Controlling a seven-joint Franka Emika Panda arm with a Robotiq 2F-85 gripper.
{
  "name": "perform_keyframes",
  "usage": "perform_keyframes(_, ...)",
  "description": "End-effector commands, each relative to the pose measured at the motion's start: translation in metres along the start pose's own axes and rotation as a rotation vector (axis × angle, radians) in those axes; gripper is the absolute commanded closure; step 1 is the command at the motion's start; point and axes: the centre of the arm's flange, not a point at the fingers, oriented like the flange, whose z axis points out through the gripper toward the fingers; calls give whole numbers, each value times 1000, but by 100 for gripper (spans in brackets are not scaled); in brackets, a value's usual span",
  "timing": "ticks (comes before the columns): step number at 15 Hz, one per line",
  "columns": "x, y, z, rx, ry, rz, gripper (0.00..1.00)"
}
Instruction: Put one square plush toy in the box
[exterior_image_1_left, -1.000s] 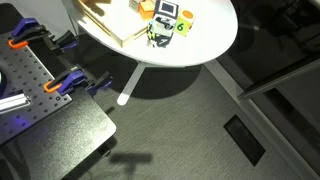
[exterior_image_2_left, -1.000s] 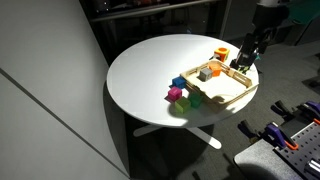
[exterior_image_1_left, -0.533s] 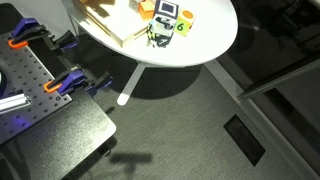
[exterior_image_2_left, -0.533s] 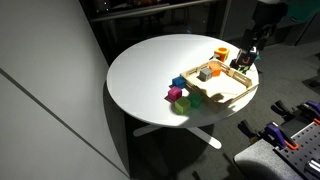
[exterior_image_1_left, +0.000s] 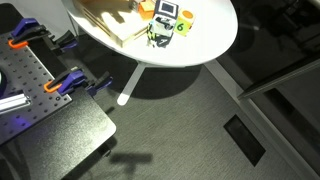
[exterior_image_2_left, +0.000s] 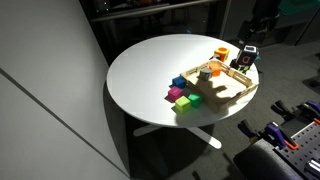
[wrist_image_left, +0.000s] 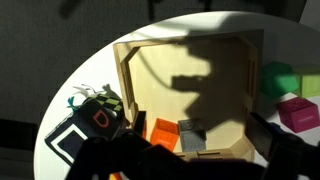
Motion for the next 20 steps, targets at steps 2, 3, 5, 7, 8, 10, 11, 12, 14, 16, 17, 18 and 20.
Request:
perform_keyframes(2,22,39,7,-8,-65,137,0)
perform_keyframes(3,22,50,10,-5,-79,163,0)
perform_keyframes(5,22,71,15,-1,-108,209,0)
perform_keyframes(7,22,92,19,0,-113,253,0)
perform_keyframes(8,22,101,20,1,-110,272,0)
perform_keyframes(10,23,118,24,-2,-97,314,0)
perform_keyframes(11,24,127,26,-8,-86,337,0)
perform_keyframes(12,25,134,28,-9,-75,356,0)
perform_keyframes(14,28,147,32,-11,-50,388,0)
perform_keyframes(16,32,158,36,-14,-25,414,0)
perform_keyframes(17,35,164,38,-13,-18,421,0)
perform_keyframes(18,38,168,39,-22,-8,430,0)
perform_keyframes(20,44,177,42,-42,2,440,0)
